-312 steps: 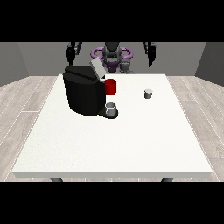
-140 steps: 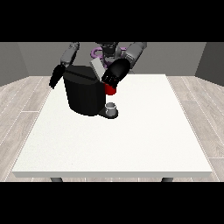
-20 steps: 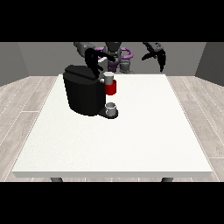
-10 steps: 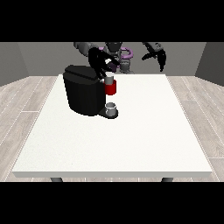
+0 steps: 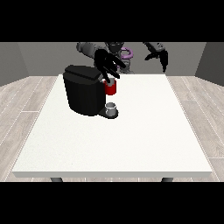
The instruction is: Insert the coffee pod into the coffee machine and close the lid
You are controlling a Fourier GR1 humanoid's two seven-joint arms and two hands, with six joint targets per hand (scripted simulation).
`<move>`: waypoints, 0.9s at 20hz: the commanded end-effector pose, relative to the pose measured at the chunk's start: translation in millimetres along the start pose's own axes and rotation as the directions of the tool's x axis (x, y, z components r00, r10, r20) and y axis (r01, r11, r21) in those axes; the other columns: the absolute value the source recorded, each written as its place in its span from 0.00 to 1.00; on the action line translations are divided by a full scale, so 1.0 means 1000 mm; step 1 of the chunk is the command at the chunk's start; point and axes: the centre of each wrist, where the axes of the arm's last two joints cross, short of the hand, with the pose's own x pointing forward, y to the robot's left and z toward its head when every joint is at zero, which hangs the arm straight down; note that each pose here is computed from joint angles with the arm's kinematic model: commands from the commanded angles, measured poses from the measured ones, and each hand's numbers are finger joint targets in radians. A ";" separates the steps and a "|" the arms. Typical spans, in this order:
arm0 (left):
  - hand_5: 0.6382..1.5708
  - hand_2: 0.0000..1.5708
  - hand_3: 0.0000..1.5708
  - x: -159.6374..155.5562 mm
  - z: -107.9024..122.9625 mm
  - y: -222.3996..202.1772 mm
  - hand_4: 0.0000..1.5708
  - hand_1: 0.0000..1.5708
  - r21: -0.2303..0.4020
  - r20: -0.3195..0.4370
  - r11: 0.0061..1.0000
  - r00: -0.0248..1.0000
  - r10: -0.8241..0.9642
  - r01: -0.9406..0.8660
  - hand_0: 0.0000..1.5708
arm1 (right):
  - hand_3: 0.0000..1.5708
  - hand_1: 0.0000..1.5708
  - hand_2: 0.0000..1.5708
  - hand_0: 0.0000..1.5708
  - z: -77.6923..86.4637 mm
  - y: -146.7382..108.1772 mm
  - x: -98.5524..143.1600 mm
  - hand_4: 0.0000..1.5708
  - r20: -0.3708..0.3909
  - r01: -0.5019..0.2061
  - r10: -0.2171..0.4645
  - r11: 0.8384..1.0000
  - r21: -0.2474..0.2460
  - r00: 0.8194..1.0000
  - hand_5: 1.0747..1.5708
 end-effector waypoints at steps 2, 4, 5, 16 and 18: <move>1.00 0.00 0.00 0.012 -0.016 -0.011 0.25 0.00 -0.041 0.022 0.999 1.000 0.007 -0.006 0.00 | 0.00 0.00 0.00 0.00 0.010 0.039 0.066 0.00 0.268 0.066 -0.101 0.989 0.134 0.958 1.00; 1.00 0.00 0.00 0.015 -0.017 -0.001 0.23 0.00 -0.043 0.054 0.999 0.998 -0.014 0.017 0.00 | 0.00 0.00 0.00 0.00 0.011 0.027 0.070 0.00 0.268 0.076 -0.099 0.992 0.097 0.958 1.00; 1.00 0.00 0.00 0.019 -0.022 -0.006 0.25 0.00 -0.067 0.068 0.997 0.998 -0.019 0.024 0.00 | 0.00 0.00 0.00 0.00 0.011 0.017 0.076 0.00 0.277 0.067 -0.091 0.993 0.093 0.956 1.00; 1.00 0.00 0.00 0.049 -0.043 0.000 0.20 0.00 -0.077 0.164 0.996 0.986 -0.026 0.039 0.00 | 0.00 0.00 0.00 0.00 0.014 0.017 0.111 0.06 0.413 0.156 -0.182 0.983 0.096 0.892 1.00; 1.00 0.00 0.00 0.047 -0.040 0.015 0.19 0.00 -0.079 0.113 0.997 0.994 -0.009 0.018 0.00 | 0.00 0.00 0.00 0.00 0.011 0.035 0.102 0.00 0.384 0.145 -0.180 0.982 0.117 0.906 1.00</move>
